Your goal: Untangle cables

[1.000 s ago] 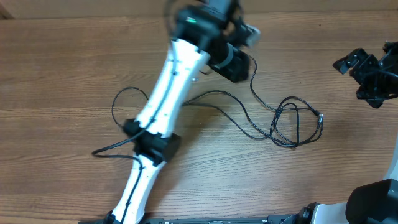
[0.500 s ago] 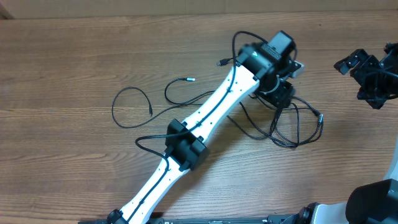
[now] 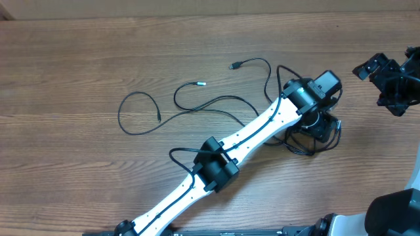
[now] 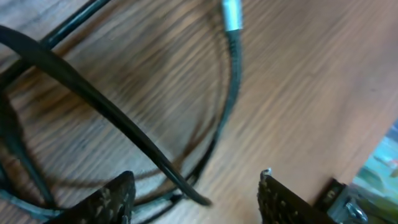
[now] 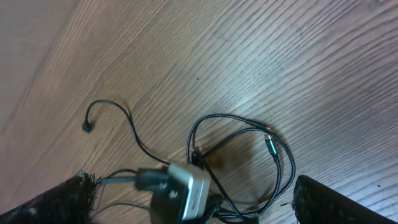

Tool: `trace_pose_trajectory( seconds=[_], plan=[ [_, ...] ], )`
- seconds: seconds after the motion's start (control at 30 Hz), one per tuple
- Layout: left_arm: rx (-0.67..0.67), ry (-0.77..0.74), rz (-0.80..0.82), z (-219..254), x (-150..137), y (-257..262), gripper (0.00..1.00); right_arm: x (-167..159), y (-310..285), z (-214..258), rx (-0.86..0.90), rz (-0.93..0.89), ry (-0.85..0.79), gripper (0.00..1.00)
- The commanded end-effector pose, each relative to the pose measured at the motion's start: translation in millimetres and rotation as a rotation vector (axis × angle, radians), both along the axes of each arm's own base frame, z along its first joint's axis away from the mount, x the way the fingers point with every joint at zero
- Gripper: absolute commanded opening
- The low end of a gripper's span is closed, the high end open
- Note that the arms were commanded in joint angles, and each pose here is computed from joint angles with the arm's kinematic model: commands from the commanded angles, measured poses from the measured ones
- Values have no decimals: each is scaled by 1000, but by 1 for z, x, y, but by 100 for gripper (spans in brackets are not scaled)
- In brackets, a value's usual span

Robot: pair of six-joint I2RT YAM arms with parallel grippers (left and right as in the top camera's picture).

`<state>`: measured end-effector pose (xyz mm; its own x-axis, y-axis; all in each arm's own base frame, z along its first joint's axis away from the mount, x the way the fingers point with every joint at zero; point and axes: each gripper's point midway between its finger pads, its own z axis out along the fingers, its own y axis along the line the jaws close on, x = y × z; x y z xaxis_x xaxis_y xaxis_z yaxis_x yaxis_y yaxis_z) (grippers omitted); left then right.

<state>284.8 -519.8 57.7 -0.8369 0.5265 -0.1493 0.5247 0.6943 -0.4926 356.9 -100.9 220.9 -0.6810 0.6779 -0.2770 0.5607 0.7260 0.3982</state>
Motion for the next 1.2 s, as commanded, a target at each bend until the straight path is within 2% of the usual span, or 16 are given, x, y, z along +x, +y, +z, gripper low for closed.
trace_pose_trajectory(
  seconds=[0.0, 0.13, 0.17, 0.2, 0.27, 0.33, 0.43, 0.53, 0.63, 0.67, 0.7, 0.73, 0.83, 0.9, 1.0, 1.17],
  plan=[
    [25, 4, 35, -19, 5, -1, 60, 0, -5, 2, -17, -14, -2, 100],
    [86, 3, 65, -45, 6, 4, 59, 0, -5, 2, -17, -12, 0, 100],
    [81, 0, 67, -50, 9, 2, 48, -1, -4, 2, -21, -4, -1, 100],
    [76, -11, 77, -51, 15, 3, 24, -1, -4, 2, -24, 3, 0, 100],
    [65, -33, 106, -48, 32, 8, 4, -1, -4, 1, -24, 3, 2, 100],
    [56, -38, 123, -42, 42, 12, 4, -2, -4, 1, -23, 4, 3, 100],
    [22, -76, 128, 0, 59, 28, 4, -2, -4, 1, -23, 6, 5, 100],
    [-79, -201, 101, 95, 74, 52, 4, -2, -4, 1, -23, 7, 3, 100],
    [-181, -332, 99, 189, 76, 86, 4, 1, 0, 3, -15, 32, -12, 100],
    [-200, -353, 103, 205, 76, 93, 4, 2, 3, 4, -6, 57, -24, 100],
    [-259, -403, 105, 247, 73, 111, 4, 7, 19, 10, 37, 163, -81, 100],
    [-277, -416, 111, 259, 72, 117, 4, 9, 24, 13, 55, 198, -104, 100],
    [-382, -513, 176, 331, 73, 164, 4, 18, 68, 43, 211, 440, -305, 98],
    [-440, -544, 205, 361, 74, 190, 4, 22, 94, 73, 326, 560, -462, 98],
    [-519, -531, 207, 382, 76, 212, 4, 22, 118, 102, 418, 664, -594, 98],
    [-626, -501, 196, 399, 84, 234, 4, 19, 154, 127, 523, 770, -665, 98]
  ],
)
